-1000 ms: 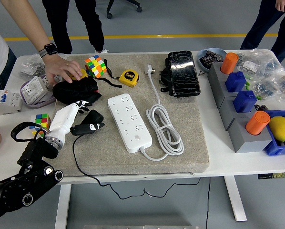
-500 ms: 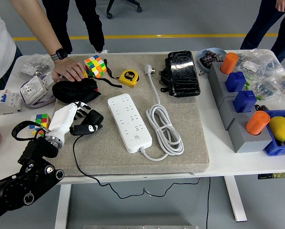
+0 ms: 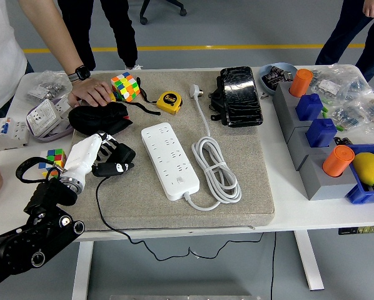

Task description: Put the plug near the board,insert it into the board,press the button,pull the plug out

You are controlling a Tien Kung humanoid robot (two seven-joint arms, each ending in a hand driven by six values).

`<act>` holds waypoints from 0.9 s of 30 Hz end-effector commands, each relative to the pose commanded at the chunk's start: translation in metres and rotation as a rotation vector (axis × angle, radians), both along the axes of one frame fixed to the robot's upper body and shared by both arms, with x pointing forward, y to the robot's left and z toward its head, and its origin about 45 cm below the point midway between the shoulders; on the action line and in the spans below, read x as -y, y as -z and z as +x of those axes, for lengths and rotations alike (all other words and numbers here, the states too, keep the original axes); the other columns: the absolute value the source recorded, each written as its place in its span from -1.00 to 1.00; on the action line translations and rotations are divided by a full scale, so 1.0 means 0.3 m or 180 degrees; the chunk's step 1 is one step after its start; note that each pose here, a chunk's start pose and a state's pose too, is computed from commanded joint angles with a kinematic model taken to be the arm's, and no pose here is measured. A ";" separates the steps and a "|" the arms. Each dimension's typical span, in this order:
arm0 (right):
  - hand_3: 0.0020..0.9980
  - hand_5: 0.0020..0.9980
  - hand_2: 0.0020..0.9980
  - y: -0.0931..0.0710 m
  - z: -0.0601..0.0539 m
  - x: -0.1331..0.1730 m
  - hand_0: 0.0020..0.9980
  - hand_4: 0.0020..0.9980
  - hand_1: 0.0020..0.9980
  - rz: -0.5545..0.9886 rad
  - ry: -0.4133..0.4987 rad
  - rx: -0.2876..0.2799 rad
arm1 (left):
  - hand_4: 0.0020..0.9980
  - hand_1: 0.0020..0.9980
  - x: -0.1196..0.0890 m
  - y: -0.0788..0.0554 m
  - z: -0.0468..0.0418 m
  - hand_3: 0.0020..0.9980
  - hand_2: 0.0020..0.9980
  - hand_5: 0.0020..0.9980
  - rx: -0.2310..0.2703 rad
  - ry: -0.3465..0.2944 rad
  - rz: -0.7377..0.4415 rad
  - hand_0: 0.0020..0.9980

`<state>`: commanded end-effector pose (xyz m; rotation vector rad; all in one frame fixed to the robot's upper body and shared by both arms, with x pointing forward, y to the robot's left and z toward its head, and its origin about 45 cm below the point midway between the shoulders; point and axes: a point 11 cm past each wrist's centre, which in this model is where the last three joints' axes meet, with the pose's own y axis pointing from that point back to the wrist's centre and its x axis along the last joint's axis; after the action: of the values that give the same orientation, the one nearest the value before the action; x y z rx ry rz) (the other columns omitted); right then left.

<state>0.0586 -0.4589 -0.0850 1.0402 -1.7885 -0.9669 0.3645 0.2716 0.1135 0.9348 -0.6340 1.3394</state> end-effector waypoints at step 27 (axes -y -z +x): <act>0.08 -0.05 0.25 0.000 0.000 -0.001 0.14 0.84 0.30 0.0003 0.0001 0.0003 | 0.57 -0.17 0.030 -0.023 0.001 0.09 -0.12 -1.00 0.0057 0.0092 -0.0094 -0.49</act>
<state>0.0587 -0.4587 -0.0851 1.0412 -1.7893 -0.9678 0.3648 0.2624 0.1205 0.8878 -0.6375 1.3294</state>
